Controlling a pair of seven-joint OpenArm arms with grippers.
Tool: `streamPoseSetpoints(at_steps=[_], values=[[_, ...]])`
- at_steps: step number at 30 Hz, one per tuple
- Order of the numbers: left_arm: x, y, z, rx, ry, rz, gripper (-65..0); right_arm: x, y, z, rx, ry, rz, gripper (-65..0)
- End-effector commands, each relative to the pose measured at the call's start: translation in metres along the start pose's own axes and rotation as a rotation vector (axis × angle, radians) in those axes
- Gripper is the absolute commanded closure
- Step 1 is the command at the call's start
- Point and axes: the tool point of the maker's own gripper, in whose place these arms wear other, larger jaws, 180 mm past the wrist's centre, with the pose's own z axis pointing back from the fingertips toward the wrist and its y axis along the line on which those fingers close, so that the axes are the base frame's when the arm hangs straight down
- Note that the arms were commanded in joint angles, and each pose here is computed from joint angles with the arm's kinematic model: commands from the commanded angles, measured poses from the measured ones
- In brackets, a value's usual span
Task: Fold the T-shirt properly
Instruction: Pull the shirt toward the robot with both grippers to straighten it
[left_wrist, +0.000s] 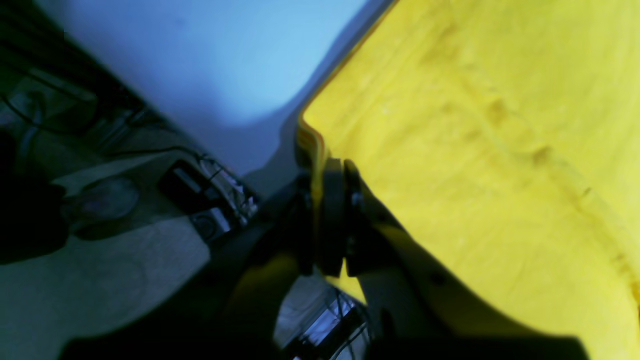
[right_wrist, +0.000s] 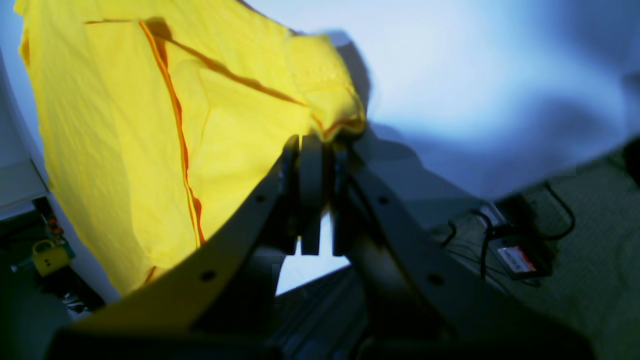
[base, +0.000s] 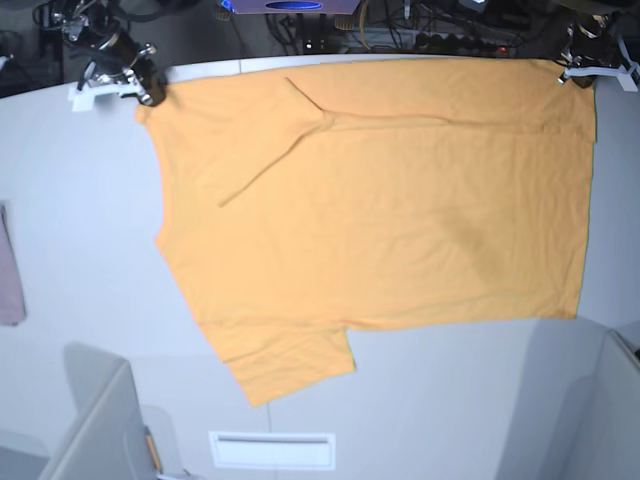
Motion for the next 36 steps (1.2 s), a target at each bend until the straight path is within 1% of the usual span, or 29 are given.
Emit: streamPoseSetpoints(at_steps=[1,5,9,12,20,36], values=[[0.008,0.004,0.005,0.004,-0.023,-0.021,0.0,0.006,-0.014,0.009,-0.051,-0.017,0.015,0.0],[0.004,0.01,0.009,0.017,-0.009,-0.03,0.0,0.014,-0.023,0.028,-0.06,-0.037,0.062,0.0],[0.001,0.012,0.01,0.021,-0.006,-0.026,0.0,0.014,-0.029,0.04,-0.076,-0.016,0.067,0.0],[-0.003,0.01,0.012,0.02,-0.007,-0.011,0.0,0.014,-0.031,0.04,-0.081,-0.01,0.061,0.0],[0.004,-0.009,0.029,-0.013,-0.052,-0.043,0.0,0.015,-0.027,0.038,-0.072,-0.01,0.065,0.0],[-0.01,0.001,0.035,0.01,-0.02,-0.036,0.0,0.014,-0.029,0.039,-0.078,-0.006,0.066,0.0]])
